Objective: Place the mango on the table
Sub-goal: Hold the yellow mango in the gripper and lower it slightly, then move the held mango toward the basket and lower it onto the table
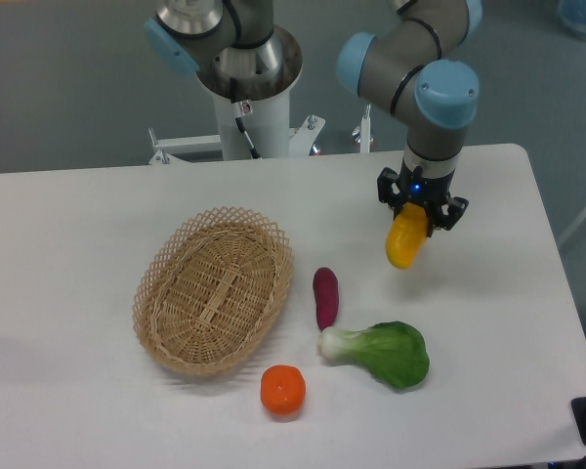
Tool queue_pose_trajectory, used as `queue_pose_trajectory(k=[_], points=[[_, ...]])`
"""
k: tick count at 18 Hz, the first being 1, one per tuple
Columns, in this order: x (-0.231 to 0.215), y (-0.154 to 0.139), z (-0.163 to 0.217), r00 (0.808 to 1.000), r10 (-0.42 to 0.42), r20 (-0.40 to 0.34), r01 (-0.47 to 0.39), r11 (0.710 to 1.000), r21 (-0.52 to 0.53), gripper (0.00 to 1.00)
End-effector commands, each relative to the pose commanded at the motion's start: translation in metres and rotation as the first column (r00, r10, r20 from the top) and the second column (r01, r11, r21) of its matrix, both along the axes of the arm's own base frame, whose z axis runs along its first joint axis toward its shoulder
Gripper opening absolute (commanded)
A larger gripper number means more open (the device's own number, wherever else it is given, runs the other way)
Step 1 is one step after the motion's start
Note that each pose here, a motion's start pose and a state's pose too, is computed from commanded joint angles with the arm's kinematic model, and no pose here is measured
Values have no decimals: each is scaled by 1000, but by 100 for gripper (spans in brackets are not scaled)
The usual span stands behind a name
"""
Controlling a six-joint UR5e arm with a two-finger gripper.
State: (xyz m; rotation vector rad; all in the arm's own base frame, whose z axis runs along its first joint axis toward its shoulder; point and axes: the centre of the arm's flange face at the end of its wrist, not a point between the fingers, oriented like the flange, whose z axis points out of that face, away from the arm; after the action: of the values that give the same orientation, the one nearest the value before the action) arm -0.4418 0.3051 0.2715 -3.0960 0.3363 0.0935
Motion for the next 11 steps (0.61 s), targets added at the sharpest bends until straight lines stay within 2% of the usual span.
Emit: queue_pose_trajectory(k=[6,11], points=[[25,-18,-20,995,-88,46,89,996,-20,41],[49,-25,-34,993,-107,40,108,994,-19,45]])
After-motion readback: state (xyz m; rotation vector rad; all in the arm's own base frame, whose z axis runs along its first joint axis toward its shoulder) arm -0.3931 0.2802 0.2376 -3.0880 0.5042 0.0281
